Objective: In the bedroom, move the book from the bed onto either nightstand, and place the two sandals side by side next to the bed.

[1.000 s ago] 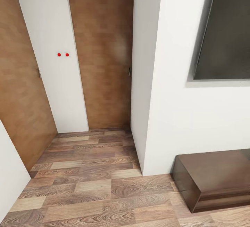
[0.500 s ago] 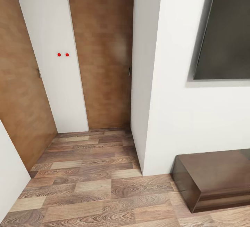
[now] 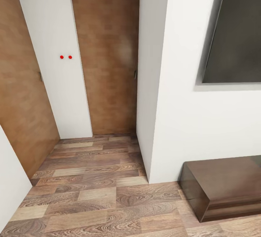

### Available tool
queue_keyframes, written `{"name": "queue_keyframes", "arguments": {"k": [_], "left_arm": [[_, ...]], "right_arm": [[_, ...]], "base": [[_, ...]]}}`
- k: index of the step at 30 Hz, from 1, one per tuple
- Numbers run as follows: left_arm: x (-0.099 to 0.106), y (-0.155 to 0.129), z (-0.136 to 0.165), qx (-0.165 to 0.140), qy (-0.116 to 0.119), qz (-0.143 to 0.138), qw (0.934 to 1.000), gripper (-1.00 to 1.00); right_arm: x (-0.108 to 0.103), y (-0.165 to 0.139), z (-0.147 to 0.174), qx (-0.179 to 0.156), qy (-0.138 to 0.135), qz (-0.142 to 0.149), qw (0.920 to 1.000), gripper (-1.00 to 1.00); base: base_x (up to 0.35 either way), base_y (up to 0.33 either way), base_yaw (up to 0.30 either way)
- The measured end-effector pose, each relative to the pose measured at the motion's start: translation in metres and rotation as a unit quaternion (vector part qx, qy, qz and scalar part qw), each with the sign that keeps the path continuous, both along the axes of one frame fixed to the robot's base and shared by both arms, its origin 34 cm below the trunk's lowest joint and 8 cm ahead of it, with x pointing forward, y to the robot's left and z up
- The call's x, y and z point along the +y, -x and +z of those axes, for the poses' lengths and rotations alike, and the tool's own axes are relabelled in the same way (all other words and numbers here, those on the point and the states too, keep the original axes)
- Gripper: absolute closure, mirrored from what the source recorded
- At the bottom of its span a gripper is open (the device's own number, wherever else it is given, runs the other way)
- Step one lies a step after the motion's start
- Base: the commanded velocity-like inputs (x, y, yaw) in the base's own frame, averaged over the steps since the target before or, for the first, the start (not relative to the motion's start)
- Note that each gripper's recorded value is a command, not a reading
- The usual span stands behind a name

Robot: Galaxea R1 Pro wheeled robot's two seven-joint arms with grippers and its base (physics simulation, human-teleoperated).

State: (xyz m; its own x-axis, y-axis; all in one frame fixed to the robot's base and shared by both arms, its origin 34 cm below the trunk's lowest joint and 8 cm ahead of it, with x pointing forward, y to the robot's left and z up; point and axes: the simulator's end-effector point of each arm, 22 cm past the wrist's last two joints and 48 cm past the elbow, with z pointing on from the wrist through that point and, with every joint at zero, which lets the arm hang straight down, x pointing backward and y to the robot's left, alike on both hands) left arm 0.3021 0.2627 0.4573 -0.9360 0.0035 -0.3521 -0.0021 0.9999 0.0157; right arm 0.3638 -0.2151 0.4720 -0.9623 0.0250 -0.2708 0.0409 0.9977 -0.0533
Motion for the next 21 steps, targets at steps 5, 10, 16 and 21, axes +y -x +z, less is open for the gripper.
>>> {"name": "queue_keyframes", "arguments": {"k": [5,10,16,21], "left_arm": [[0.001,-0.0062,0.0017,-0.006,-0.001,0.0,1.0,-1.0],[0.0012,-0.0081,0.0023,-0.008,-0.001,-0.001,1.0,-1.0],[0.0012,-0.009,0.0025,-0.009,-0.001,-0.001,1.0,-1.0],[0.0012,-0.0093,0.0026,-0.01,0.0,0.0,1.0,-1.0]], "right_arm": [[0.0008,0.0018,-0.0006,0.002,-0.001,0.0,1.0,-1.0],[0.0007,0.003,-0.0011,0.003,-0.001,0.0,1.0,-1.0],[0.0012,0.0046,-0.0016,0.005,-0.001,0.0,1.0,-1.0],[0.0012,0.006,-0.0021,0.006,-0.001,0.001,1.0,-1.0]], "base": [[0.0,0.0,0.0],[0.0,0.0,0.0],[0.0,0.0,0.0],[0.0,0.0,0.0]]}}
